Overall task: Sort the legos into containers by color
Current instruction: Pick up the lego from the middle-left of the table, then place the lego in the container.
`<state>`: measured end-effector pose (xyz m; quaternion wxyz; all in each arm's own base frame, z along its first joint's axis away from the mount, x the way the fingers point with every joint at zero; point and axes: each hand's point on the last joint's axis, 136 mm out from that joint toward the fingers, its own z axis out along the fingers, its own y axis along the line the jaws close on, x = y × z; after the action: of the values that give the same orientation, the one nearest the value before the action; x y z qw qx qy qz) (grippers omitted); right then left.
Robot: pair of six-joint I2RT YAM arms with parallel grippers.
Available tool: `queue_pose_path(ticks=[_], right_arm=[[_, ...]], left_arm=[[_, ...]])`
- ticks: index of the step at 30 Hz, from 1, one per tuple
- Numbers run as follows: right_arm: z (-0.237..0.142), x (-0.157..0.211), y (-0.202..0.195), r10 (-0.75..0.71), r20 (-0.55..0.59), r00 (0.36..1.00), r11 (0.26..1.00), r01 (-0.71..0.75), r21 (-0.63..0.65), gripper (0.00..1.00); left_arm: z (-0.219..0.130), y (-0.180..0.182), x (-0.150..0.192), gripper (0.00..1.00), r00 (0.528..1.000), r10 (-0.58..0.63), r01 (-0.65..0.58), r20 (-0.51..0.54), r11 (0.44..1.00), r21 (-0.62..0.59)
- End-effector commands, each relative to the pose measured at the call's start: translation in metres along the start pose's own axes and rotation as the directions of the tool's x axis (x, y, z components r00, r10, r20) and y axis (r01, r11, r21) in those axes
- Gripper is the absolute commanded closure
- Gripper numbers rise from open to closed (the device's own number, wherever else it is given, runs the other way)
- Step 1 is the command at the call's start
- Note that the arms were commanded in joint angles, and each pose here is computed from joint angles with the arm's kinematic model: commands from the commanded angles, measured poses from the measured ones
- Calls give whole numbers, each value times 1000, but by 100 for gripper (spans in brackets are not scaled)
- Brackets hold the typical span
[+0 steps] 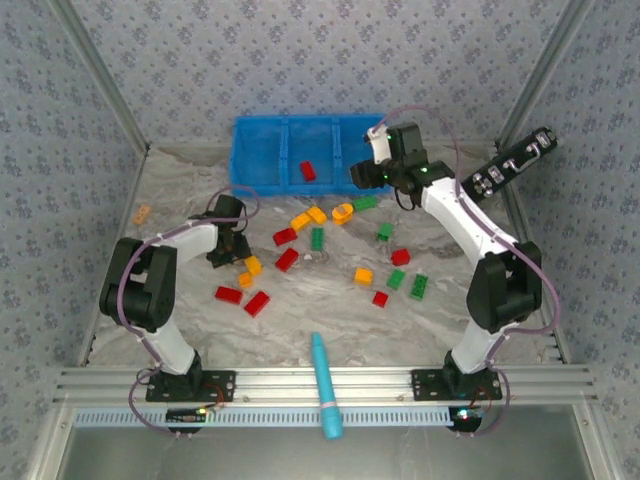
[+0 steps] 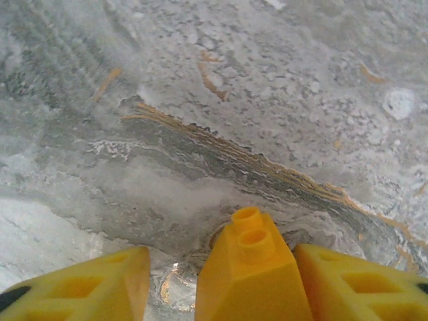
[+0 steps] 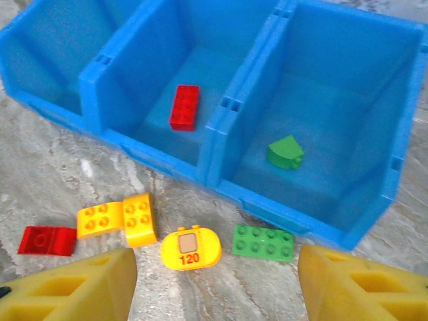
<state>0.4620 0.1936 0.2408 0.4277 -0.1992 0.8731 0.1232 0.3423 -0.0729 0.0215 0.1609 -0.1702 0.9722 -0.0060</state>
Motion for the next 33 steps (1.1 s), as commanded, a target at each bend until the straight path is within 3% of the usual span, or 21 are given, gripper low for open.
queue_pose_path(ticks=[1, 5, 11, 14, 19, 25, 33], right_arm=[[-20, -3, -10, 18, 19, 1000, 998, -19, 57, 33], [-34, 19, -30, 78, -22, 997, 989, -75, 126, 33], [-62, 104, -62, 318, -152, 936, 935, -282, 217, 33], [-72, 150, -57, 389, -224, 893, 911, -337, 239, 33], [-75, 197, -39, 489, -252, 835, 868, -438, 234, 32], [-64, 203, -23, 521, -226, 823, 853, -491, 177, 31], [-40, 186, -28, 516, -183, 837, 856, -496, 146, 27]], left_arm=[[3, -16, -4, 51, 1000, 1, -1, -6, 998, 59], [0, -17, -5, 60, 1000, 7, -7, -5, 998, 64], [-17, -23, -19, 68, 994, 108, -109, 16, 992, 65], [-38, -27, -37, 70, 989, 137, -141, 48, 987, 83], [-86, -56, -96, 70, 971, 123, -155, 202, 977, 149], [-108, -102, -168, 70, 933, 92, -176, 349, 960, 216], [-70, -146, -216, 69, 932, 66, -169, 357, 949, 265]])
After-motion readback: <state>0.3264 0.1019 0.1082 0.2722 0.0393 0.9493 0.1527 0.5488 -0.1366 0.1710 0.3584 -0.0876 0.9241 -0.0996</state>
